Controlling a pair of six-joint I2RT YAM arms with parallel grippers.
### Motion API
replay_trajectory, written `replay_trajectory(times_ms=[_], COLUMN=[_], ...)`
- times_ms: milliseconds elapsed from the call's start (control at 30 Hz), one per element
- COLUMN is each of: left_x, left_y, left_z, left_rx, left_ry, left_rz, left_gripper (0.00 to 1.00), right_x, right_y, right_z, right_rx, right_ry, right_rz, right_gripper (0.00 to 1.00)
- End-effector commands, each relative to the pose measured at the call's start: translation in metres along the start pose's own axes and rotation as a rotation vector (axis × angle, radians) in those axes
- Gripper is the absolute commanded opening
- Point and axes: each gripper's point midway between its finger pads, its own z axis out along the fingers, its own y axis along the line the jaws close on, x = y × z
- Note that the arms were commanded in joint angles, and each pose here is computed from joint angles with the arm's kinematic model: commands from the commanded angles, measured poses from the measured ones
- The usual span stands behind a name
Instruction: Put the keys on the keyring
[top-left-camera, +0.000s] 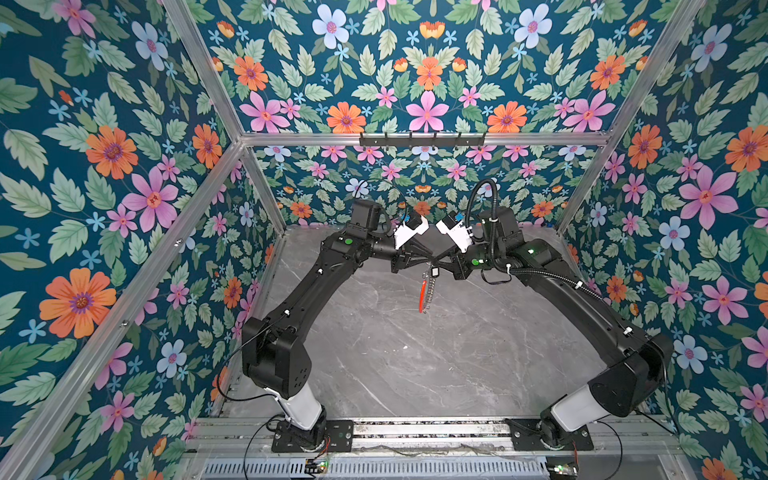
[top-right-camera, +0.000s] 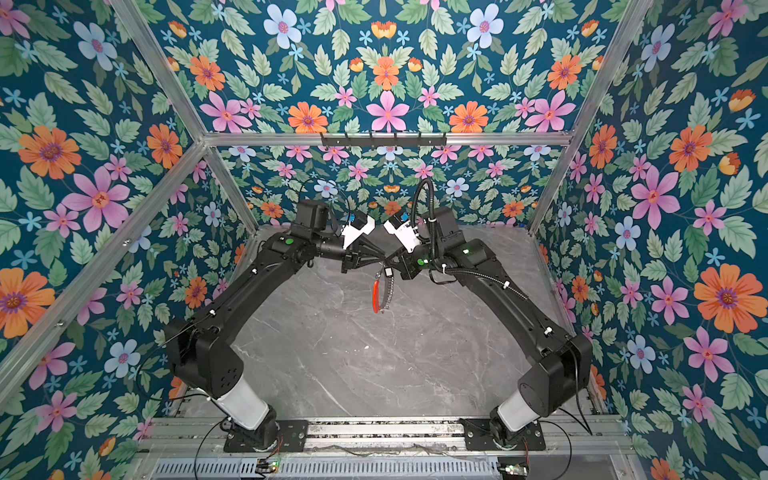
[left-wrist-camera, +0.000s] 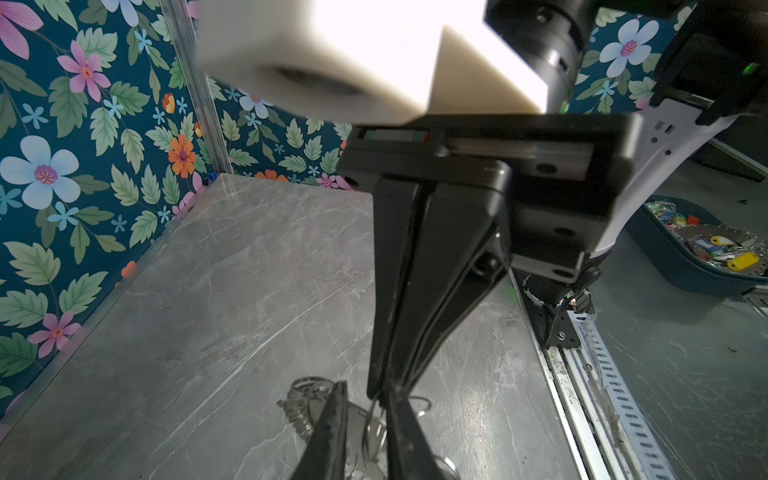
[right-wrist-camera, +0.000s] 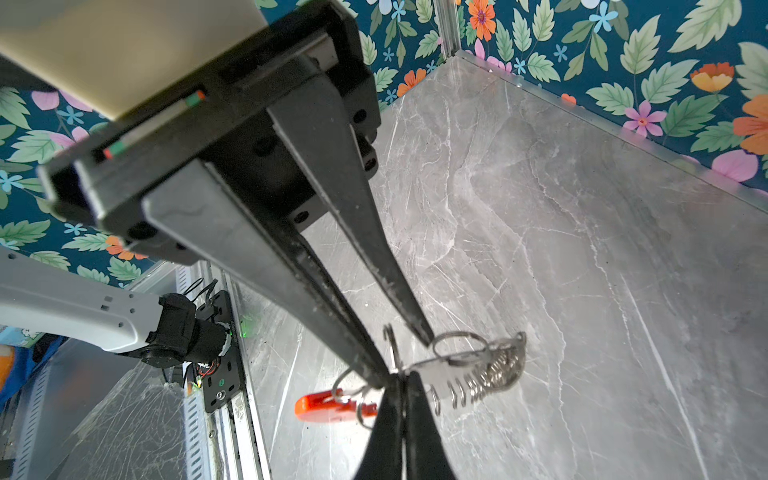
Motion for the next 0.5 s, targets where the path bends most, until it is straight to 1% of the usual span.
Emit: replay_trajectory(times_ms=[0, 233, 333, 400, 467], left_x=[-0.0018, 0.0003, 0.0028, 0.0037, 0.0046], left_y=[-0.0007, -0.0014, -0.0003, 0.0003, 0.0009], left_z=[-0.0008, -0.0015, -0.0003, 0.0008, 0.0023], left_rx=[0.001, -0.003, -0.002, 0.003, 0.012], left_ry=[0.000, 0.010, 0.014, 0.013, 0.010], left_rz=[0.010, 0.010, 0.003, -0.001, -0.008], left_gripper=[0.19, 0.18, 0.17, 0.12, 0.02], right_x=[-0.0111, -0.0137, -0.0151, -0.0154, -0.0150], right_y=[0.0067, 0.0061, 0.0067, 0.0075, 0.0074], right_z=[-0.0036, -0.0038, -0.0036, -0.0036, -0.0035], right_rx=[-0.024, -0.020, -0.024, -0.026, -0.025], right_ry=[-0.042, -0.048, -0.050, -0.049, -0.045], right_rz=[-0.035, -0.035, -0.037, -0.038, -0.037], right_gripper=[0.00, 0.00, 0.00, 0.00, 0.00])
